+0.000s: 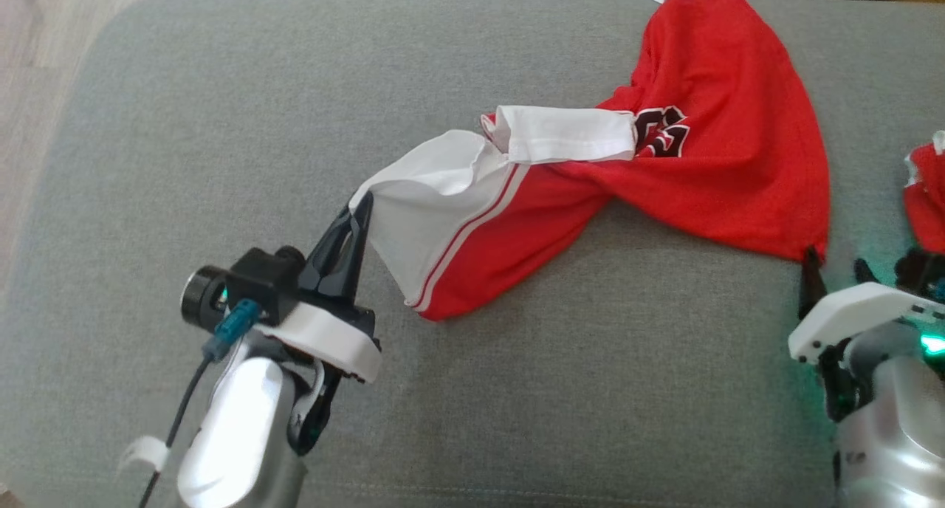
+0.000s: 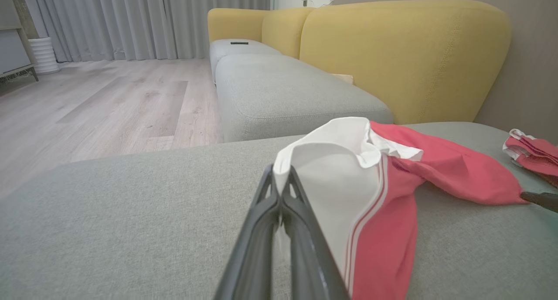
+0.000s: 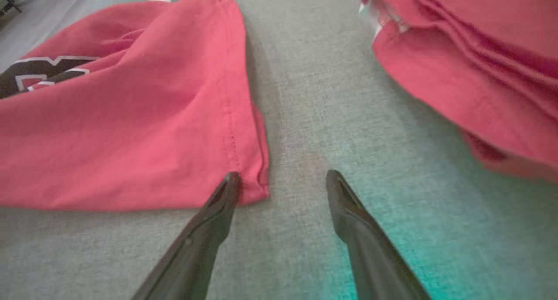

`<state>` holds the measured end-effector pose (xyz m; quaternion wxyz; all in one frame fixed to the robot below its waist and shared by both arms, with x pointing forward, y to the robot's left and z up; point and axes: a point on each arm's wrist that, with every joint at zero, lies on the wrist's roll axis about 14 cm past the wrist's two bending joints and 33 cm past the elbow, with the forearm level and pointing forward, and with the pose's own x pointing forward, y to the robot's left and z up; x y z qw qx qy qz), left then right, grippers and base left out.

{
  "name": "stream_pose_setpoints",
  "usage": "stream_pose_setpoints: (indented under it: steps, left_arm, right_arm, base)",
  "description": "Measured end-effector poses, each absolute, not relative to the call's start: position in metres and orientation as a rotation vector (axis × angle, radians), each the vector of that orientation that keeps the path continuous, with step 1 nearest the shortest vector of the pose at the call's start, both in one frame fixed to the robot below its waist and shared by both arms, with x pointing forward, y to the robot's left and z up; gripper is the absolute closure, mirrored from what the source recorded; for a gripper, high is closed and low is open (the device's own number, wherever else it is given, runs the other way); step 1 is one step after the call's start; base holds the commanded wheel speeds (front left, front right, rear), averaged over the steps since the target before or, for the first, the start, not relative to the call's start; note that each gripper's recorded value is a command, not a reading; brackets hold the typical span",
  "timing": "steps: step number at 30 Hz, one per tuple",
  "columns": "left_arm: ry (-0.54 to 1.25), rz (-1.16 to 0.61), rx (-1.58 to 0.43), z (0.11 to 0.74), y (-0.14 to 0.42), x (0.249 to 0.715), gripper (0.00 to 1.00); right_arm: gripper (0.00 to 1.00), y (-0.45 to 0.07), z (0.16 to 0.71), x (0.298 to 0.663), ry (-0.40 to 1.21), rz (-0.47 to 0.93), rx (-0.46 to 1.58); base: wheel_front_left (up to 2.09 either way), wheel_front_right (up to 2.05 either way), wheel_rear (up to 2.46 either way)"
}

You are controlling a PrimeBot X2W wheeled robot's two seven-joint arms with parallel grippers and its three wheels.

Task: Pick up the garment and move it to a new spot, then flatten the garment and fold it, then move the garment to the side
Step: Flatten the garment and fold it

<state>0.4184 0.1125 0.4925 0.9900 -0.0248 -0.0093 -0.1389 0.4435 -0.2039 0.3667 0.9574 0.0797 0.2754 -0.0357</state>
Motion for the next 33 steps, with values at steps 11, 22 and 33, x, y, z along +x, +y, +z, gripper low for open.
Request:
stream_pose_setpoints:
  steps: [11,22,33]
  left_arm:
    - [0.006,-0.289,-0.056,0.484,0.108,0.413,1.00]
    - [0.002,-0.304,-0.039,0.485,0.104,0.413,1.00]
    - [-0.131,-0.300,0.035,0.530,0.116,0.412,1.00]
  right_arm:
    - [0.00,-0.185,0.364,0.458,0.550,-0.047,0.214]
    - [1.00,-0.178,0.365,0.457,0.554,-0.033,0.246]
    - [1.00,-0.166,0.453,0.474,0.287,0.078,0.195]
  base:
    - [0.00,0.00,0.00]
    - [0.00,0.00,0.00]
    - [0.00,0.00,0.00]
